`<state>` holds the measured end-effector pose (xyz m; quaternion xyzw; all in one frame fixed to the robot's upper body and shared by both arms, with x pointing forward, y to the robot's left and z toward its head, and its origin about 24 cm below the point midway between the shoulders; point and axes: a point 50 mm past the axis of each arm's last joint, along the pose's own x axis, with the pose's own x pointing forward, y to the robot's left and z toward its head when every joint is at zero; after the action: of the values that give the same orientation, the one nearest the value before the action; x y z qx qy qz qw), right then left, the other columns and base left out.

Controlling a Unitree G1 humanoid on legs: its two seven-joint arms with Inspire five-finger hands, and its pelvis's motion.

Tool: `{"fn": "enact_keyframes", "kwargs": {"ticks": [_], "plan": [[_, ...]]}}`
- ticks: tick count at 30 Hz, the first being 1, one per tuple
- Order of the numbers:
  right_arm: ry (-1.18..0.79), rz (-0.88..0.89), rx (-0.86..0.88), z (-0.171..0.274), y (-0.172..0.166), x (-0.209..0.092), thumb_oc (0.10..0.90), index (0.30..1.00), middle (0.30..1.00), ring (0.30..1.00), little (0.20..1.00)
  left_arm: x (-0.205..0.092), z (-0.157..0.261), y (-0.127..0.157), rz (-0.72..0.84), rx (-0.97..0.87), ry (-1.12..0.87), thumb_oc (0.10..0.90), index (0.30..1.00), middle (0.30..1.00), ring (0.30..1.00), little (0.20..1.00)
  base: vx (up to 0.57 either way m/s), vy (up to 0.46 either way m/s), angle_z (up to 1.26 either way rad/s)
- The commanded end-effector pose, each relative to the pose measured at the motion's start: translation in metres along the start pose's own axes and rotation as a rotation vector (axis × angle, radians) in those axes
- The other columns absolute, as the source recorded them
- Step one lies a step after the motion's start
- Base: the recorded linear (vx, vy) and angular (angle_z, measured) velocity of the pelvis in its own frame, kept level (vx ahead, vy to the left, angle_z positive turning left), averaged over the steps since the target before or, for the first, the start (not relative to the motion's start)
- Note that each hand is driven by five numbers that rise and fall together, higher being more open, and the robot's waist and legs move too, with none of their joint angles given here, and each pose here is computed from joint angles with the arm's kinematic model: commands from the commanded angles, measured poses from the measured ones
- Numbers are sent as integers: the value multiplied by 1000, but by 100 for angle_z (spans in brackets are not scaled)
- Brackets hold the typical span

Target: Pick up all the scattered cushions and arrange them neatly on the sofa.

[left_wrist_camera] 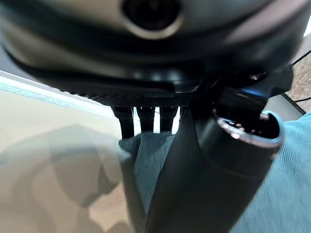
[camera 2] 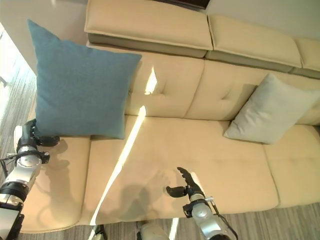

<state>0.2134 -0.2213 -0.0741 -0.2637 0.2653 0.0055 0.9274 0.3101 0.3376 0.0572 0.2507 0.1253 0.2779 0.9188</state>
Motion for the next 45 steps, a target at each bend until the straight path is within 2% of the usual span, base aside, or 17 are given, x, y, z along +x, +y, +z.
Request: {"fn": "enact_keyframes", "kwargs": {"ticks": [1,15,16,19,24,27,31,34,35,36,37,40,45], "plan": [[9,-93,-25,-10,-32,-3,800,900,900,900,900,2,36,-13,-76,-61,-158,400,300,300,300,300,0,0,0],[-13,-127,-25,-8,-39,-6,800,900,900,900,900,-38,36,-66,-303,-263,-223,400,300,300,300,300,-7,-9,2],[-28,-165,7,-6,-46,-7,800,900,900,900,900,-55,29,-79,-367,-322,-220,400,300,300,300,300,-21,-28,9],[-44,-194,31,-4,-53,-10,800,900,900,900,900,-71,14,-86,-435,-331,-197,400,300,300,300,300,-10,-38,11],[-73,-223,18,2,-66,-11,800,900,900,900,900,-85,-4,-80,-492,-302,-186,400,300,300,300,300,-9,-9,5],[-119,-275,40,11,-85,-14,800,900,900,900,900,-93,-26,-64,-497,-269,-146,400,300,300,300,300,-30,-25,15],[-175,-336,115,21,-103,-16,800,900,900,900,900,-100,-56,-42,-472,-195,-70,400,300,300,300,300,-15,-8,10],[-194,-351,186,25,-105,-16,800,900,900,900,900,-105,-70,-35,-455,-212,-16,400,300,300,300,300,-8,-5,8],[-198,-348,208,25,-104,-16,800,900,900,900,900,-106,-74,-33,-452,-207,-3,557,535,535,535,535,-4,-2,6],[-197,-348,209,25,-103,-16,800,900,900,900,900,-106,-74,-33,-452,-207,-2,742,813,813,813,813,-4,-2,4],[-199,-343,228,25,-102,-16,800,900,900,900,900,-107,-76,-33,-452,-201,6,800,900,900,900,900,-10,-7,9],[-196,-303,308,24,-90,-12,800,900,900,900,900,-102,-77,-33,-448,-127,3,800,900,900,900,900,-7,-14,10],[-191,-250,308,29,-76,-5,800,900,900,900,900,-86,-55,-34,-417,-68,-85,800,900,900,900,900,-1,-16,8]]}}
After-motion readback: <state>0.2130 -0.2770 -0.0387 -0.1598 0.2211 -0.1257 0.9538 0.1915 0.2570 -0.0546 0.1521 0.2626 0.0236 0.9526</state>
